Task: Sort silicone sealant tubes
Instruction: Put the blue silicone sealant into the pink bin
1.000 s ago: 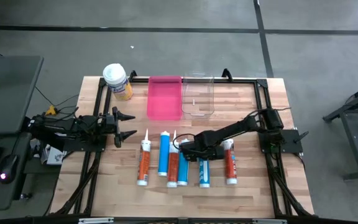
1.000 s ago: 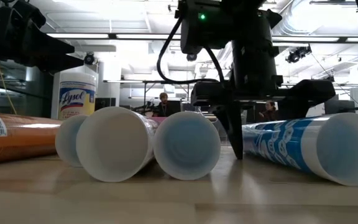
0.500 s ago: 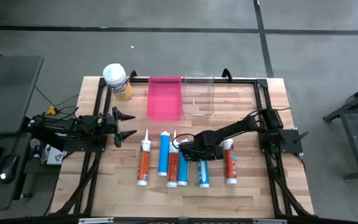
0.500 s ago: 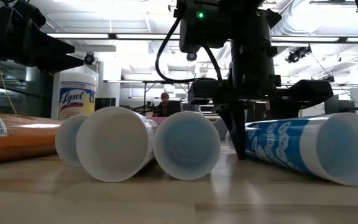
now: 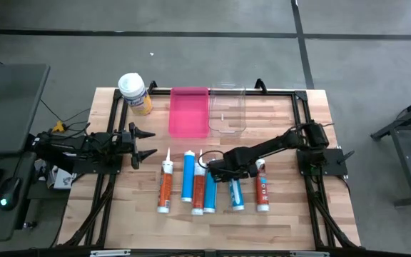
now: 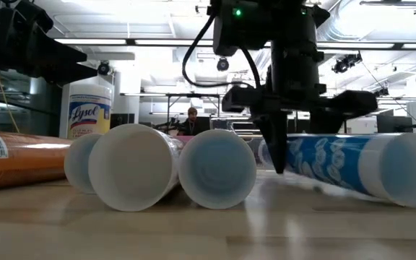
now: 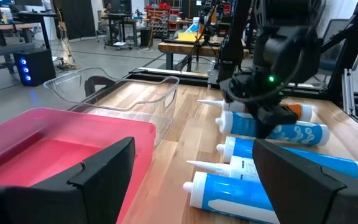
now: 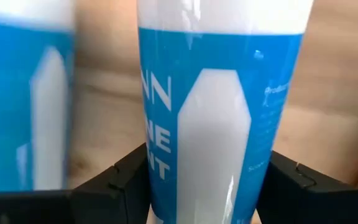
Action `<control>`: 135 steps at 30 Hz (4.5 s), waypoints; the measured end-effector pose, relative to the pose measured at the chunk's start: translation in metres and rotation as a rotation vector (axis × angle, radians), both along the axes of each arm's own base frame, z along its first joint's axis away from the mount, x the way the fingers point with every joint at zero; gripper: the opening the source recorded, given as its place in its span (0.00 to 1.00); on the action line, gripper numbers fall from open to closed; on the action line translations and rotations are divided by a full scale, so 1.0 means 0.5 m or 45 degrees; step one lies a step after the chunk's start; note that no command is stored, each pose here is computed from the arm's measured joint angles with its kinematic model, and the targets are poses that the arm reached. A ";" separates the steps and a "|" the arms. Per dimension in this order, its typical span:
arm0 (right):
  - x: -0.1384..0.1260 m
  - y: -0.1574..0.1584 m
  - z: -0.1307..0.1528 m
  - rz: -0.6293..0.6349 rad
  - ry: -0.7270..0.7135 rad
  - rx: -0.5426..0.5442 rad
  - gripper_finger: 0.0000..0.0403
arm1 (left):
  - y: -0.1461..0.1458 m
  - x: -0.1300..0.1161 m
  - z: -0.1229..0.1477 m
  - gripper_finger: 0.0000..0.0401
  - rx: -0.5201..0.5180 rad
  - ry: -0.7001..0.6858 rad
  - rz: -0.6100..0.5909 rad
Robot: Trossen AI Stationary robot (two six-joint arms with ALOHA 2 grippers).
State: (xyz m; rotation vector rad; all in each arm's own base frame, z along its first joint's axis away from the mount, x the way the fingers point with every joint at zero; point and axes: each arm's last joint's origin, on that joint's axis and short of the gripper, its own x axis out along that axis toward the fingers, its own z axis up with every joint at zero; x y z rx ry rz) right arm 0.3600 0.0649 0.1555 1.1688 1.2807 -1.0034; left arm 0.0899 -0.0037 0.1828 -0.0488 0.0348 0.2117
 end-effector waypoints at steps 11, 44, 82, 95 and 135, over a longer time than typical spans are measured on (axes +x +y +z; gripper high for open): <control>-0.009 -0.018 0.098 0.111 -0.258 -0.061 0.52 | 0.000 0.000 0.000 0.80 0.000 0.001 0.000; 0.153 -0.510 0.282 0.295 -1.021 -0.469 0.52 | 0.000 0.000 0.000 0.80 0.000 0.001 0.000; 0.216 -0.593 0.136 0.106 -0.992 -0.378 0.68 | 0.000 0.000 0.000 0.80 0.000 0.001 0.000; 0.221 -0.548 0.194 0.236 -1.105 -0.352 0.69 | 0.000 0.000 0.000 0.80 0.000 0.001 0.000; 0.081 0.021 0.131 -0.092 -0.258 -0.112 0.69 | 0.000 0.000 0.000 0.80 0.000 0.001 0.000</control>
